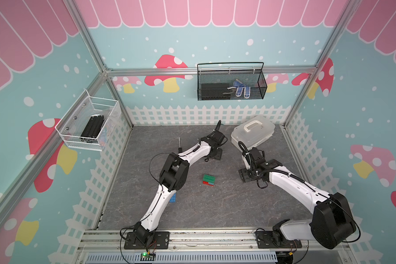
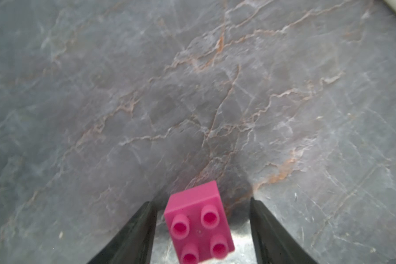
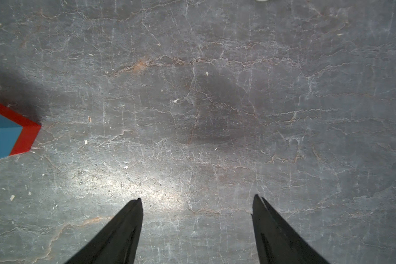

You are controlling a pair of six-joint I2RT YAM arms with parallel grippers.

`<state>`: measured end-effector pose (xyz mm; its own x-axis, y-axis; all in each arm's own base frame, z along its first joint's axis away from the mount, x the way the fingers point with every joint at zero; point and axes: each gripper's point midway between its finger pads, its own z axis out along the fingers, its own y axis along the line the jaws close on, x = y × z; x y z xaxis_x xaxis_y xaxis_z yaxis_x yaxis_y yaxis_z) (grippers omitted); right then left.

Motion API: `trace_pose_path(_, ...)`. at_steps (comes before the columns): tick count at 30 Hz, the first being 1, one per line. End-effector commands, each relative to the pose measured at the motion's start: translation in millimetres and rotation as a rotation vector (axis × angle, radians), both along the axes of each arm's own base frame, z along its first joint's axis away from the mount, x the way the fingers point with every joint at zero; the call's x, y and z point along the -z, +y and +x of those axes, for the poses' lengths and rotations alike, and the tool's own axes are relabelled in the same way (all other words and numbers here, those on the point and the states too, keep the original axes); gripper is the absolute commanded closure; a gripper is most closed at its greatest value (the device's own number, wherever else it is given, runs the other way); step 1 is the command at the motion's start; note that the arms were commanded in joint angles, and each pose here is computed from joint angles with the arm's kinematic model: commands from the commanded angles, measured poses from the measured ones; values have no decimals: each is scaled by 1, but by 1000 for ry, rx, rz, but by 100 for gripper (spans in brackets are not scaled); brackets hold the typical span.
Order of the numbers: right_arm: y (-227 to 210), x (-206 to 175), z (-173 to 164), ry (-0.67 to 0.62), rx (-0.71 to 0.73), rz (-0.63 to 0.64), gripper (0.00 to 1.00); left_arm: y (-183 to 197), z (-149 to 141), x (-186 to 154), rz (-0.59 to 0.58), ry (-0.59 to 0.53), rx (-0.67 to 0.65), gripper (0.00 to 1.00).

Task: Assemble the number 5 with lego
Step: Pick up the lego brick from the center of the board.

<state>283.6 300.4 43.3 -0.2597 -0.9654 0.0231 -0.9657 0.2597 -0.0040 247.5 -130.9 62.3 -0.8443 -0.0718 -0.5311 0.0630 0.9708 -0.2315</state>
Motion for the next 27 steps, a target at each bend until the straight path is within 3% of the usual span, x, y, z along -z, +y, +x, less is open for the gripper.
trace_pose_path(1,5,-20,7,-60,4,23,29,4,1,-3,2,-8,-21,9)
trace_pose_path(7,-2,-24,15,-93,24,20,17,4,1,-2,9,-3,-22,9)
trace_pose_path(19,-16,-61,7,-192,73,114,14,4,4,-28,-3,-39,-21,8)
trace_pose_path(23,-27,-84,9,-302,142,184,13,10,2,-36,12,-37,-51,8)
trace_pose_path(27,-48,-101,15,-373,318,259,13,12,1,-43,20,-23,-58,8)
